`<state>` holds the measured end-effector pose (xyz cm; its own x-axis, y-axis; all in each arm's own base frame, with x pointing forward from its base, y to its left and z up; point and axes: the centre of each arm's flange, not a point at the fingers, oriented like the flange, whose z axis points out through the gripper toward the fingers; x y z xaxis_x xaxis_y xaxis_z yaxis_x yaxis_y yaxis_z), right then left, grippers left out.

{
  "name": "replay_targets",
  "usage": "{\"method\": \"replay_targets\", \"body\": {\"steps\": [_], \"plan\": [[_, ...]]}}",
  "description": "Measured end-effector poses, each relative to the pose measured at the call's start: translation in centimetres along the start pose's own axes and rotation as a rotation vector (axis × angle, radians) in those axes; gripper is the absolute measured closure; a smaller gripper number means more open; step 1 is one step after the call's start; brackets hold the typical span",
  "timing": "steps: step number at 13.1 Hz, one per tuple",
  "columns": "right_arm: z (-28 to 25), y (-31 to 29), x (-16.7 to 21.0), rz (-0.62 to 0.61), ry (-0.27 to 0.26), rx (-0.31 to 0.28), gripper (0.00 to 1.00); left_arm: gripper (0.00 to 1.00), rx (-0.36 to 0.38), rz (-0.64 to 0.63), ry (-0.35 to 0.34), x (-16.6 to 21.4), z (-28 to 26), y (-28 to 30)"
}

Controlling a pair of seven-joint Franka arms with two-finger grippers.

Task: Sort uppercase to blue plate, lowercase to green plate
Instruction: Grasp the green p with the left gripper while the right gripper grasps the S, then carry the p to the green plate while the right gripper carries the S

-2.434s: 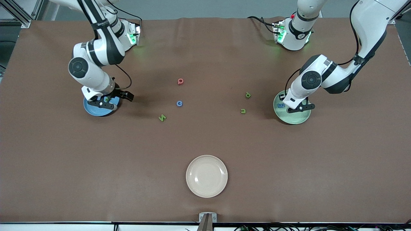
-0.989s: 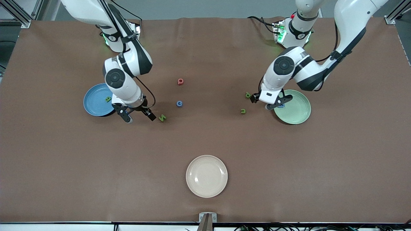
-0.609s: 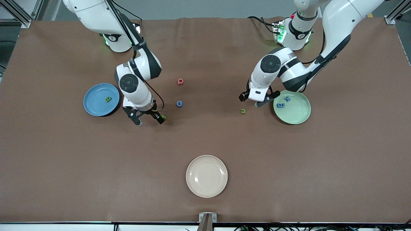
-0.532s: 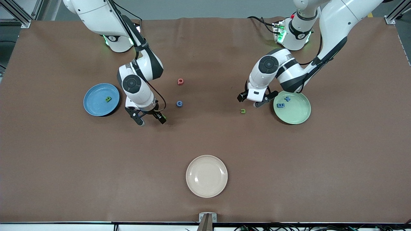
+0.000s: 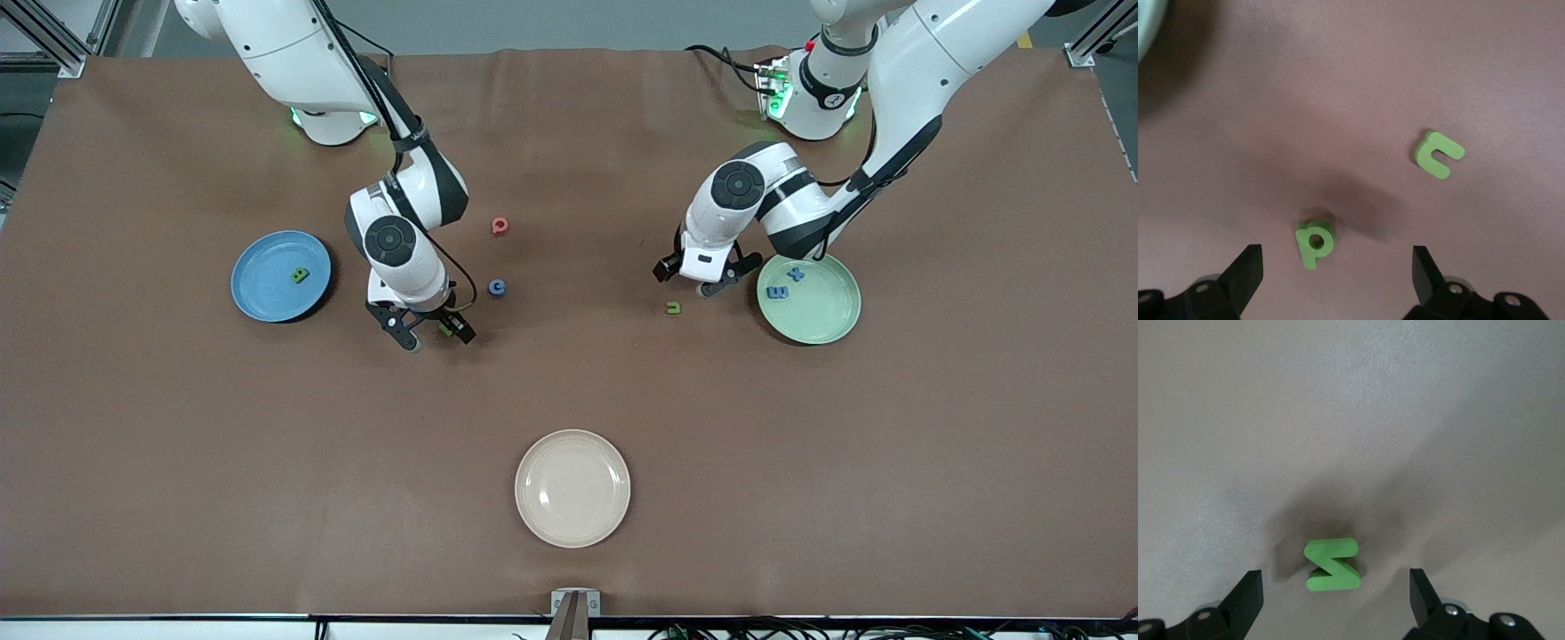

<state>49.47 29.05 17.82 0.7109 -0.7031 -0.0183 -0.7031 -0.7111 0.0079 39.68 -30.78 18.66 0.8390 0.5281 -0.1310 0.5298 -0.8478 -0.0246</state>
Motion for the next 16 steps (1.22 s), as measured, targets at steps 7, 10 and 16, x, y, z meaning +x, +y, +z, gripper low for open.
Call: {"method": "replay_targets", "body": {"steps": [7,10,16], "plan": [[0.4,-0.2,0.0,-0.102,0.002,-0.004,0.11,0.17,0.014,0.023,0.014,0.1,1.8,-0.8],[0.5,-0.1,0.3,-0.104,0.004,-0.005,0.14,0.24,0.006,0.024,0.011,0.3,2.1,-0.9],[0.6,0.1,1.1,-0.092,0.008,-0.01,0.24,0.48,0.003,0.024,0.016,0.2,1.8,-0.7]]}}
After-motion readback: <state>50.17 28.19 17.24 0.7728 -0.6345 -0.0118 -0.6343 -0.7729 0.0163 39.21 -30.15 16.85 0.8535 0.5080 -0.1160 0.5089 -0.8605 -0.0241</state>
